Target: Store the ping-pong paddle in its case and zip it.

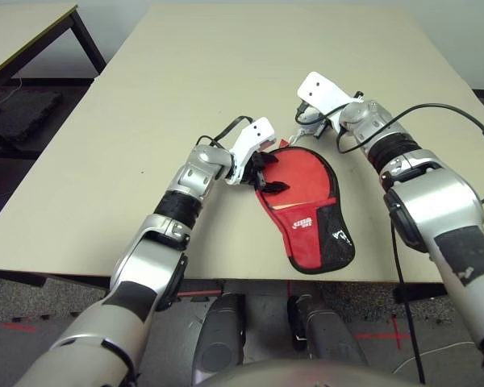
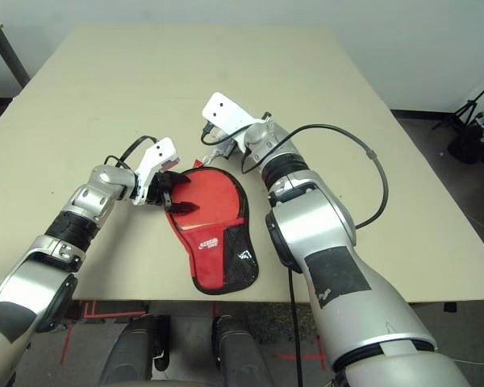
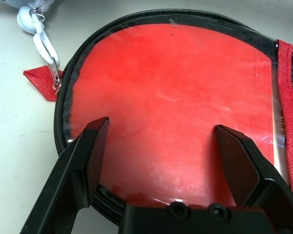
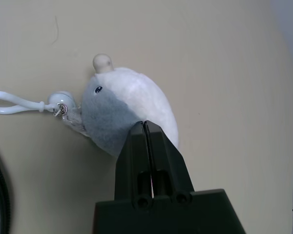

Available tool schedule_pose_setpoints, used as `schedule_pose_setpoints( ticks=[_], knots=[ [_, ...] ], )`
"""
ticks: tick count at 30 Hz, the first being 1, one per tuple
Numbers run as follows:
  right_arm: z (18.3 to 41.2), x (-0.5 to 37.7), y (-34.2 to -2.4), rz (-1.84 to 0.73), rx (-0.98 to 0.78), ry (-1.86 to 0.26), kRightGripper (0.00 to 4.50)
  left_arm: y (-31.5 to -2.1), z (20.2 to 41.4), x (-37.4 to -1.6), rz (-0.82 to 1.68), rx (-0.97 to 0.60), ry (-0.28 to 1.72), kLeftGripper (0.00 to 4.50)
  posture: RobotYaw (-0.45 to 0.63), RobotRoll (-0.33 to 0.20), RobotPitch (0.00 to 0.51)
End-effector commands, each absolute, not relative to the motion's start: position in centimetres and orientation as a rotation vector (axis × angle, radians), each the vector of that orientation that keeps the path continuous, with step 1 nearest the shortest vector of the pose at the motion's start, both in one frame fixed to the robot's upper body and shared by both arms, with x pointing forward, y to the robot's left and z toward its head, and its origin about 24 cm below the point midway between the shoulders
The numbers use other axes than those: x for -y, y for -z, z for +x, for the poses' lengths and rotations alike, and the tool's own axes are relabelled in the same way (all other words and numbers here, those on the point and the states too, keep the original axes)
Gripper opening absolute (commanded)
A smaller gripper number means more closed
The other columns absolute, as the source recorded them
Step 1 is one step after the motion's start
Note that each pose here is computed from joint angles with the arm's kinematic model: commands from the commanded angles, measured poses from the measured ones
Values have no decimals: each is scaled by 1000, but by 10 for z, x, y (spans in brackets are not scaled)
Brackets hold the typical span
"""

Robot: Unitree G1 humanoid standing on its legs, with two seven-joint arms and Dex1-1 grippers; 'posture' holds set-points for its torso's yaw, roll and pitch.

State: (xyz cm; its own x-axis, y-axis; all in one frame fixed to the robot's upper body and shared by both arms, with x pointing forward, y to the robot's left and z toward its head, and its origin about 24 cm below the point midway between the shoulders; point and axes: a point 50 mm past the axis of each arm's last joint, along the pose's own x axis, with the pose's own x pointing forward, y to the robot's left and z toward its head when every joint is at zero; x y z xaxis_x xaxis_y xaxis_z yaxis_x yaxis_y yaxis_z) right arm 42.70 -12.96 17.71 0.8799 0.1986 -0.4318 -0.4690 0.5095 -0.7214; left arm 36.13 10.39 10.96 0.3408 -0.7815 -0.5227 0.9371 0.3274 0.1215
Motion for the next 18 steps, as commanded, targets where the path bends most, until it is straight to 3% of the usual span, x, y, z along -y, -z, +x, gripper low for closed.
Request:
schedule_pose_setpoints(
  ticks=[1,3,9,16,18],
  knots=[
    [428,131,-187,-959,-298,-413,33,-91,356,-108,447,-493,1161,4500,105,0,121],
    [429,129,-193,-989,-288,-426,33,-91,357,-107,449,-493,1162,4500,100,0,121],
    [429,125,-204,-1064,-270,-465,1960,-91,358,-106,455,-487,1163,4500,92,0,120],
    [428,124,-196,-1088,-307,-496,4240,-91,358,-105,452,-482,1163,4500,102,0,124],
    [427,124,-193,-1100,-319,-498,4466,-91,358,-105,451,-482,1161,4500,120,0,129]
  ],
)
